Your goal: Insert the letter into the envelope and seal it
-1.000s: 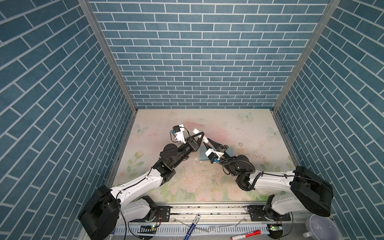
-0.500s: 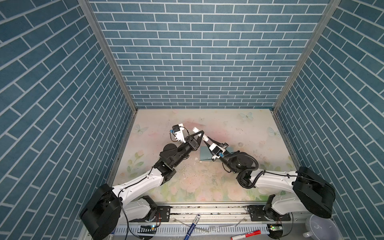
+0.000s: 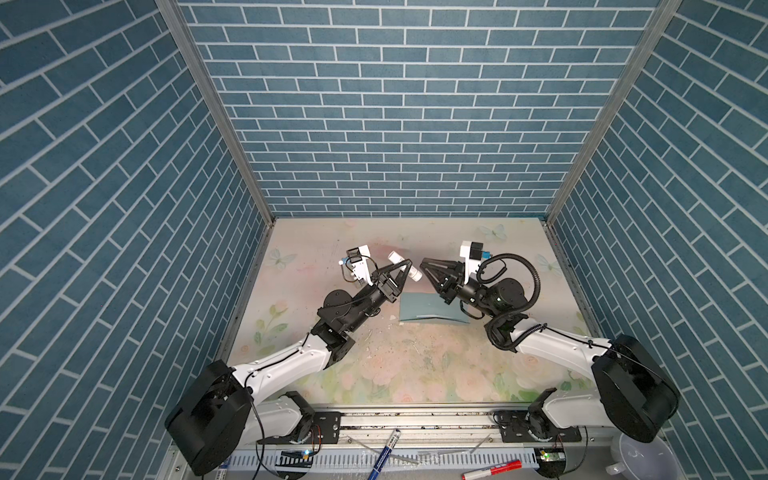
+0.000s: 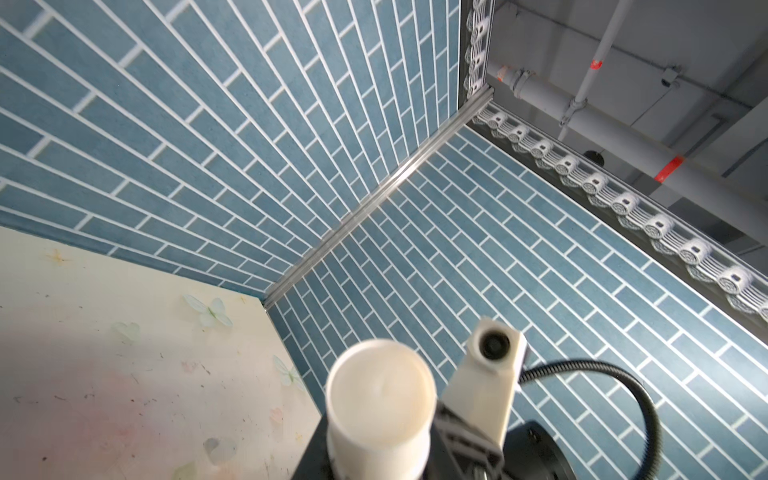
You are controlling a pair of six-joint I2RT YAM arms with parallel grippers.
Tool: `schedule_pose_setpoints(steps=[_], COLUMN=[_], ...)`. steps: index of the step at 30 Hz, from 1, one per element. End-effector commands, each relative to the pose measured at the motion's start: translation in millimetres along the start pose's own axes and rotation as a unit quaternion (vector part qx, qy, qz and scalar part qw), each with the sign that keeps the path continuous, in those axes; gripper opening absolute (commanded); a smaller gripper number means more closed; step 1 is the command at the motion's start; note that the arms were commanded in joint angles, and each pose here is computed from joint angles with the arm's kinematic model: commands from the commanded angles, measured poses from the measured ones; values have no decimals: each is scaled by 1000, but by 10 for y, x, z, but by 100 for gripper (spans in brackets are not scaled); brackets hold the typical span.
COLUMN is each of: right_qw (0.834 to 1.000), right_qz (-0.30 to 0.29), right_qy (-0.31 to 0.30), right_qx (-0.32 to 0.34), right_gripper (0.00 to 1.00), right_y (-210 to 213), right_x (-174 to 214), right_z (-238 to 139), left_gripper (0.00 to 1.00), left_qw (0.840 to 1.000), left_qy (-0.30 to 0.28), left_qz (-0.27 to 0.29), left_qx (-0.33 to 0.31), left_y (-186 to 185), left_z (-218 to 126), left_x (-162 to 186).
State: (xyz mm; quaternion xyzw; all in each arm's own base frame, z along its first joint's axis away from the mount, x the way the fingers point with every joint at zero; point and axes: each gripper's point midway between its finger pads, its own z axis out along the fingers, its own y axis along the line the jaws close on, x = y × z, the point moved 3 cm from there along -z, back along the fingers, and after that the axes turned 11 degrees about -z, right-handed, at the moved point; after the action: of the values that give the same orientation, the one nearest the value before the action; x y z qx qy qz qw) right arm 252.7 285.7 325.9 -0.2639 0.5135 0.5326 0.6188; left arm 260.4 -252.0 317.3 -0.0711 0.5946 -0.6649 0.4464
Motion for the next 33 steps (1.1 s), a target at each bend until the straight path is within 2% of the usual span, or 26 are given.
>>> schedule_pose_setpoints(steps=[1,3,5,6,10,12,13,16,17,19,23,28,33], right_qw=[994,995,997,998,993,977,962,898,878,851,819,807,806], right_qz=[87,82,47,24,-119,-213,-270,-427,-465,-510,-556,-570,-570], right_qy=[-43,-36,-31,-32,-16,10,32,94,105,96,86,62,42], right_qx=[-41,-44,-43,-39,-14,3,13,40,51,75,114,141,152], right_gripper=[0,0,0,5,42,59,65,73,74,74,66,56,44], right_y=[67,75,97,109,194,270,304,367,362,351,325,350,377], right_x=[-258,-244,-237,-237,-208,-138,-57,182,246,284,328,314,295], right_z=[47,59,32,6,-148,-193,-207,-213,-220,-228,-203,-123,-63], left_gripper=[0,0,0,0,0,0,0,0,0,0,0,0,0], left_qw=[999,1000,1000,1000,1000,1000,1000,1000,1000,1000,1000,1000,1000], left_qy=[12,10,4,2,-1,-4,-5,-9,-8,-8,-8,-8,-8], left_qz=[15,14,13,11,10,5,2,-5,-8,-10,-12,-14,-15], left_qx=[27,23,19,16,3,-4,-6,-13,-14,-16,-19,-20,-21], left_y=[-90,-79,-75,-69,-49,-38,-30,-24,-20,-22,-7,0,4], left_z=[-12,-13,-23,-26,-29,-32,-33,-32,-30,-23,-21,-20,-21], left_x=[38,32,14,7,-8,-19,-23,-39,-34,-43,-38,-38,-37])
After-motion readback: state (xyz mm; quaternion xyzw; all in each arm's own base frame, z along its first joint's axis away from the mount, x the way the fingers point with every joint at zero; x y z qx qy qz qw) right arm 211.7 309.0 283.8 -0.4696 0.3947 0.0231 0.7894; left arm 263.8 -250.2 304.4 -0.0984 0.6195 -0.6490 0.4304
